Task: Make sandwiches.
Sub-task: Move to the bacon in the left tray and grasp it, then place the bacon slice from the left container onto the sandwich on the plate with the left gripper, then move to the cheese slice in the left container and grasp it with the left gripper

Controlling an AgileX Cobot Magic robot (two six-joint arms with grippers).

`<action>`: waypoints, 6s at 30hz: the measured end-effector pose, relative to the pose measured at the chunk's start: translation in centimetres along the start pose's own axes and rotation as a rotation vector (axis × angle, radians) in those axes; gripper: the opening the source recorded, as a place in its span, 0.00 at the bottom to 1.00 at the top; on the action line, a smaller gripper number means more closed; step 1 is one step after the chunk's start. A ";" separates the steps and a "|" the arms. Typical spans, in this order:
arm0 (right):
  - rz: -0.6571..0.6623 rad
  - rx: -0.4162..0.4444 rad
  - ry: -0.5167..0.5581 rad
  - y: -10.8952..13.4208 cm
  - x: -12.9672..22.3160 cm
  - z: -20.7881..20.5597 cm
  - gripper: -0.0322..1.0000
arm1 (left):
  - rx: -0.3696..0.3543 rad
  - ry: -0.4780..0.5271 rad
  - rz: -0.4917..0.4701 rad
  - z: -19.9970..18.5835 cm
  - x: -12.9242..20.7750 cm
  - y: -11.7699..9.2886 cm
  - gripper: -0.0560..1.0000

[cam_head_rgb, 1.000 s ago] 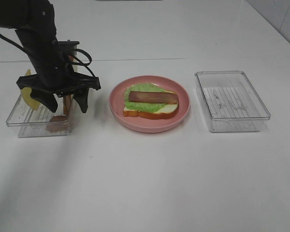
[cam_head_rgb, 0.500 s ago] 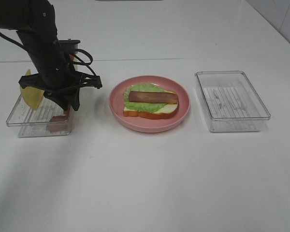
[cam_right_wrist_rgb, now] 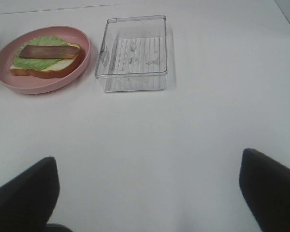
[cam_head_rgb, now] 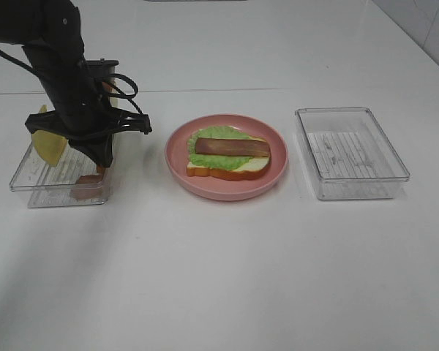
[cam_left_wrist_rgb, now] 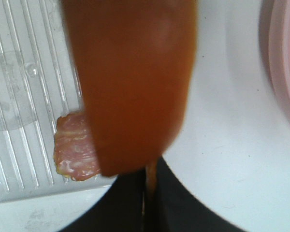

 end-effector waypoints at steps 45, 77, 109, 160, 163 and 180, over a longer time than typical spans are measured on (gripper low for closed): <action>0.000 0.000 0.000 0.0 0.0 0.0 0.94 | 0.233 -0.257 0.041 -12.4 -2.5 -5.9 0.05; 0.000 0.000 0.000 0.0 0.0 0.0 0.94 | 0.640 -0.234 0.134 -1.8 -6.8 -21.3 0.05; 0.000 0.000 0.000 0.0 0.0 0.0 0.94 | 0.214 -0.188 0.249 1.5 -6.7 -15.0 0.05; 0.000 0.000 0.000 0.0 0.0 0.0 0.94 | 0.024 -0.508 0.191 -19.6 -12.7 -4.4 0.99; 0.000 0.000 0.000 0.0 0.0 0.0 0.94 | -0.025 -0.518 0.137 -20.7 -13.3 0.8 0.99; 0.000 0.000 0.000 0.0 0.0 0.0 0.94 | -0.030 -0.187 -0.063 -11.0 -9.6 12.3 0.99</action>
Point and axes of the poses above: a point on each arm's last joint axis where the gripper is mounted, z pointing out along that axis toward the gripper, y along the wrist's bending axis when the last joint is at zero, x = y × z, the point moved 7 cm from there along z, pointing out along that axis toward the gripper, and after that the axes turned 4 degrees about z, right-handed, at the moved point
